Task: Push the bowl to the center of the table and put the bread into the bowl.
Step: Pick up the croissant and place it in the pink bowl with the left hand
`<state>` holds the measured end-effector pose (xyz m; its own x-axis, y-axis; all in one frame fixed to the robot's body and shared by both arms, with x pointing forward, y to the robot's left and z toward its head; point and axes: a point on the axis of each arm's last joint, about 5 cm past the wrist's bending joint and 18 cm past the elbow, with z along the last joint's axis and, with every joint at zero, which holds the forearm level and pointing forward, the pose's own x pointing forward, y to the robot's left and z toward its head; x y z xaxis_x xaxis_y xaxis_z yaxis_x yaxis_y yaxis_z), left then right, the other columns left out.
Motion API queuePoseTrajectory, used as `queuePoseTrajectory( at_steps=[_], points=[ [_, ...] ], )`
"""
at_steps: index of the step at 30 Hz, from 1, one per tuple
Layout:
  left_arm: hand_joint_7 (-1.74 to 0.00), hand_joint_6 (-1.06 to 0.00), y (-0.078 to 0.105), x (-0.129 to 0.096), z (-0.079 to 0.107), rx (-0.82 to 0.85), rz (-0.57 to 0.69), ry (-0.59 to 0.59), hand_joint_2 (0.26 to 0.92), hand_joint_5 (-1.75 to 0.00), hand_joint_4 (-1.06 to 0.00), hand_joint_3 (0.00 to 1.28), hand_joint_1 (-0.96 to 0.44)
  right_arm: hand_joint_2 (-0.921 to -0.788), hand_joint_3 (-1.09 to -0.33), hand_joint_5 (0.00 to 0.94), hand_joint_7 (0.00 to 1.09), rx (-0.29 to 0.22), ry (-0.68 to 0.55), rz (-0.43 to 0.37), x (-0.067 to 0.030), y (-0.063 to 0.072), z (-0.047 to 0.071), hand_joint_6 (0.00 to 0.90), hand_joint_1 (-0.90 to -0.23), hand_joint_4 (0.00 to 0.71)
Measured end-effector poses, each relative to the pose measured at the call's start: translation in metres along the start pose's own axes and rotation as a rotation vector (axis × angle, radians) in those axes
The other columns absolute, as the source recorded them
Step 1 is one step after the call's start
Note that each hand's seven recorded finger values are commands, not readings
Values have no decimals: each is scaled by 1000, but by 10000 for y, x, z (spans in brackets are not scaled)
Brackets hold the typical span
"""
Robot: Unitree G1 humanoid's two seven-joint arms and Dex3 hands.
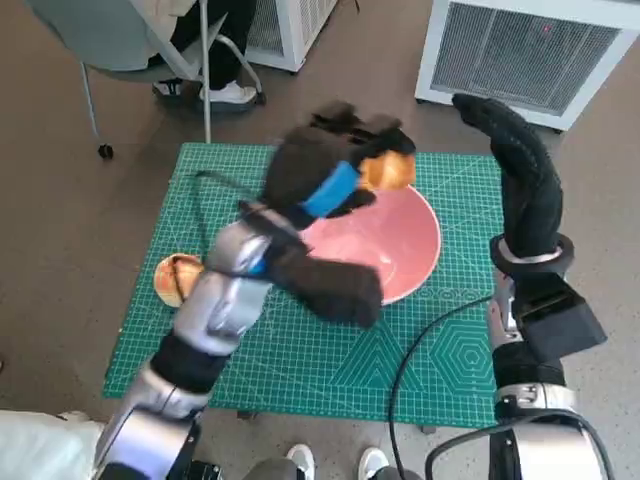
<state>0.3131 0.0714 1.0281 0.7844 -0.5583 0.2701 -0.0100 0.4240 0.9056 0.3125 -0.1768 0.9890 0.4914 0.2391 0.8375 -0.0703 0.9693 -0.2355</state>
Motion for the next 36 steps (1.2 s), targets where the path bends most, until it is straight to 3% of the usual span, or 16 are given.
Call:
queuePoseTrajectory(
  at_steps=[4,6,7,9,11,15,19,25,36],
  points=[
    [-1292,-502,-90,53,-63,-43,-119,30,920,-1170,-682,125,0,-921,-771,0,340,-3,-1,-5,-8,-9,2,185,-571,350],
    [-1067,-374,-123,65,-100,-74,-183,48,921,-1266,-616,156,172,-921,-771,0,340,-4,-2,-8,-12,-12,3,185,-571,350],
    [-909,-292,-136,70,-121,-88,-227,57,904,-1013,-488,150,71,-921,-771,0,339,-4,-3,-9,-14,-13,4,185,-571,350],
    [-648,-205,-156,73,-157,-113,-307,72,904,-535,-353,102,-62,-921,-771,0,339,-6,-6,-11,-16,-15,6,186,-572,350],
    [-515,-139,-173,71,-189,-128,-389,88,900,-283,-237,67,-146,-921,-770,0,338,-6,-9,-12,-15,-15,8,186,-573,350],
    [-374,-49,-160,66,-226,-140,-532,116,892,-59,-57,32,-293,-921,-770,0,336,-8,-11,-14,-14,-14,10,187,-574,350],
    [-322,-14,-92,57,-235,-135,-584,127,895,-15,-14,23,-386,-921,-770,0,335,-13,-11,-8,-13,-9,10,188,-573,350],
    [-254,-1,87,3,-195,-106,-511,67,902,-1,-1,17,-463,-921,-771,0,333,-12,-10,-11,-12,6,9,189,-572,350],
    [-172,-51,523,-425,-266,-136,-361,-27,898,1,1,3,-435,-921,-772,0,329,-5,-11,-7,-16,43,10,192,-565,350]
  ],
)
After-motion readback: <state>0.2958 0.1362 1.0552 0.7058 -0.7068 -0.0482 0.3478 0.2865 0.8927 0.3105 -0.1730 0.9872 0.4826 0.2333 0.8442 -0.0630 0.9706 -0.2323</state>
